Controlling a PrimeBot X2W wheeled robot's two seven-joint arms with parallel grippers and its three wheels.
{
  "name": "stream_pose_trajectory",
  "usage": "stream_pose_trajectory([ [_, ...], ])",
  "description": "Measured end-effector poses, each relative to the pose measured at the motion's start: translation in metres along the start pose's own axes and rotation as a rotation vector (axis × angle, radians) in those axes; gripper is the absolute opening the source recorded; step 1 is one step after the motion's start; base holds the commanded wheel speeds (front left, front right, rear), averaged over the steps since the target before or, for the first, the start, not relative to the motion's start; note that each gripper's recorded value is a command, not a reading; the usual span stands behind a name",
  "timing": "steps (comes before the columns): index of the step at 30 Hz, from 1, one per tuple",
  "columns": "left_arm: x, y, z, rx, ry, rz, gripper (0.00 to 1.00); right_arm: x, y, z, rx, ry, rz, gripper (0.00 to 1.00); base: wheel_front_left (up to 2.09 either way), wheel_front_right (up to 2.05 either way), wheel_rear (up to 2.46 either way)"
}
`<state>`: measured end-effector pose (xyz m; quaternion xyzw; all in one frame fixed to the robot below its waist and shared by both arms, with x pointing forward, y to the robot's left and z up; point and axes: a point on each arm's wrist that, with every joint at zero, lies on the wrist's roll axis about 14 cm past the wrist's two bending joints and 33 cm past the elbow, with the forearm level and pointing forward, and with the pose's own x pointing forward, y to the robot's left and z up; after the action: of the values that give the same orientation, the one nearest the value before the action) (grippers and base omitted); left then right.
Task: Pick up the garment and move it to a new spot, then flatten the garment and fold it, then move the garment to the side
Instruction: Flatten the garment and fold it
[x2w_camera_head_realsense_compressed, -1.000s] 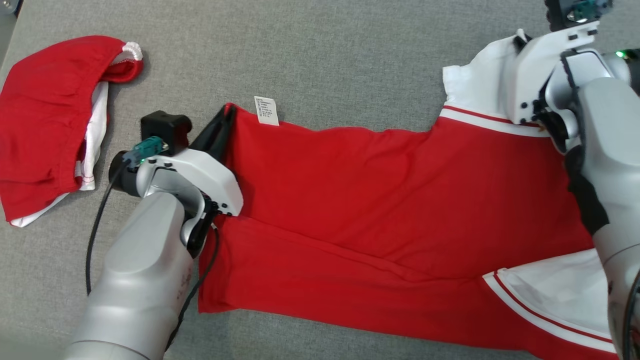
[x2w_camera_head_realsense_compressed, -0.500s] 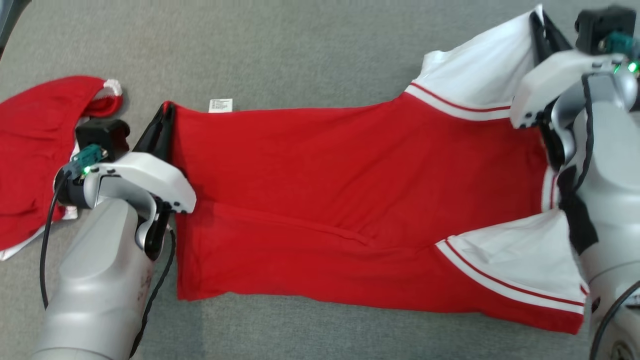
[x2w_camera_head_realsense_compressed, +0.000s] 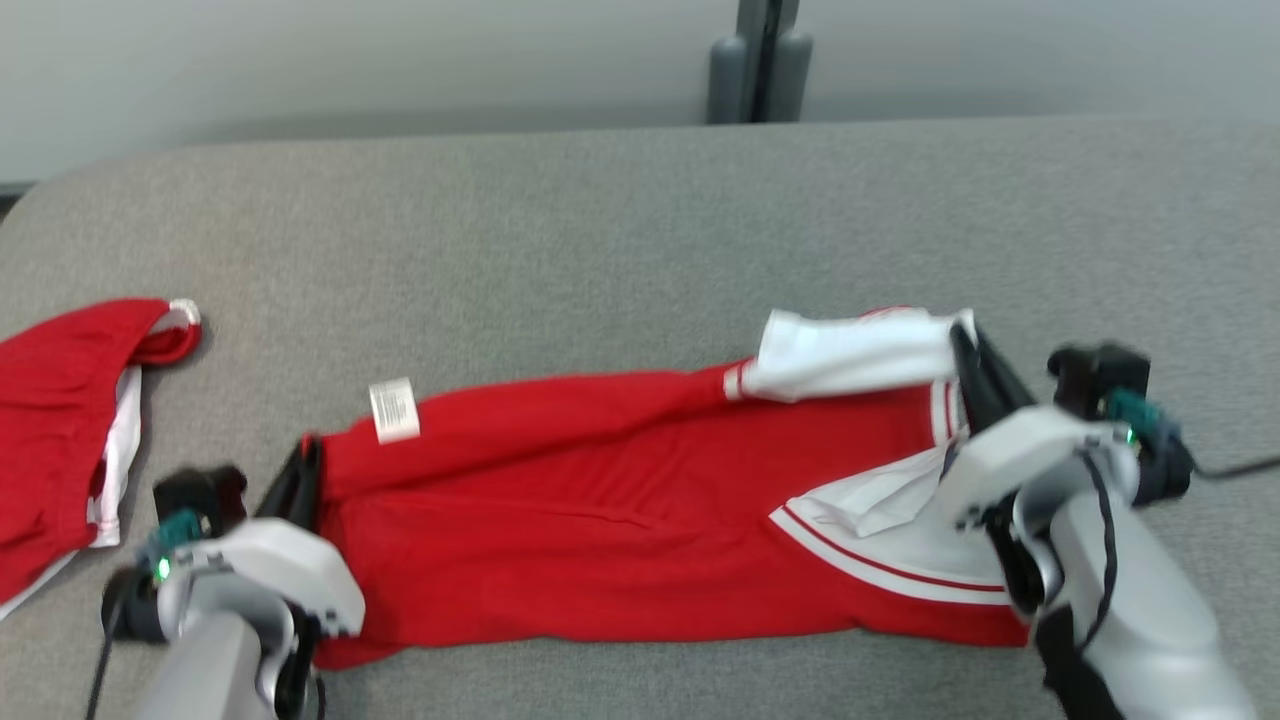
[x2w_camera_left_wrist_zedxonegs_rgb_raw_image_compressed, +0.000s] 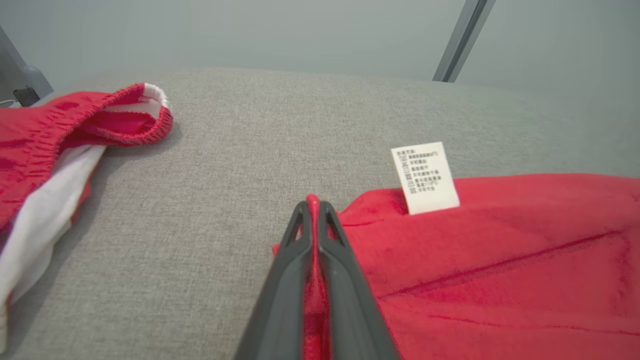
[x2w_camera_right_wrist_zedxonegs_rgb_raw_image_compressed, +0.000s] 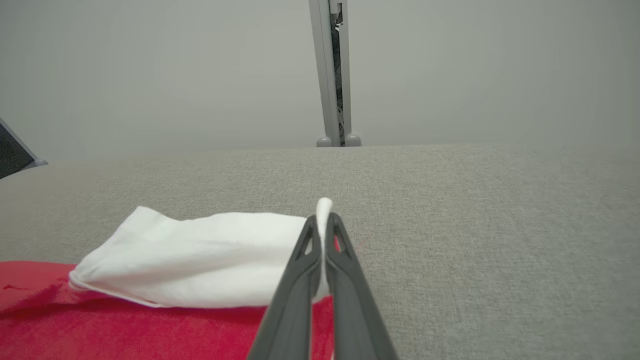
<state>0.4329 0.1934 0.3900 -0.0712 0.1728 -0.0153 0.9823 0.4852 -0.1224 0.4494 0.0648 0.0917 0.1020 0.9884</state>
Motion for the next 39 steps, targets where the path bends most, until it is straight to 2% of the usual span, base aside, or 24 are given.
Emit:
stream_pose_trajectory([
  [9,-0.038,-0.008,-0.033,-0.013,0.052,0.0,0.0,-0.068,-0.001,-0.028,0.146,0.004,-0.048,0.0,0.0,0.0,0.0],
  [16,-0.064,-0.009,-0.056,-0.023,0.084,0.013,0.0,-0.096,-0.006,-0.051,0.192,0.044,-0.087,0.0,0.0,0.0,0.0],
  [17,-0.065,-0.007,-0.055,-0.028,0.08,0.025,0.05,-0.098,-0.006,-0.055,0.194,0.054,-0.092,0.0,0.0,0.0,0.0],
  [18,-0.066,-0.005,-0.054,-0.026,0.072,0.032,0.4,-0.099,-0.008,-0.058,0.2,0.062,-0.101,0.2,0.0,0.0,0.0],
  [19,-0.066,-0.003,-0.051,-0.024,0.059,0.041,1.0,-0.099,-0.01,-0.059,0.214,0.062,-0.109,0.86,0.0,0.0,0.0],
  [20,-0.065,-0.003,-0.046,-0.022,0.043,0.044,1.0,-0.098,-0.012,-0.058,0.22,0.057,-0.115,1.0,0.0,0.0,0.0],
  [25,-0.063,0.004,-0.025,-0.017,-0.034,0.068,1.0,-0.085,-0.013,-0.041,0.242,0.0,-0.11,1.0,0.0,0.0,0.0],
  [29,-0.067,0.009,-0.028,-0.018,-0.034,0.085,1.0,-0.077,-0.012,-0.036,0.235,-0.012,-0.103,1.0,0.0,0.0,0.0],
  [39,-0.077,0.022,-0.039,-0.024,-0.013,0.124,1.0,-0.063,0.009,-0.091,0.178,0.249,-0.038,1.0,0.0,0.0,0.0],
])
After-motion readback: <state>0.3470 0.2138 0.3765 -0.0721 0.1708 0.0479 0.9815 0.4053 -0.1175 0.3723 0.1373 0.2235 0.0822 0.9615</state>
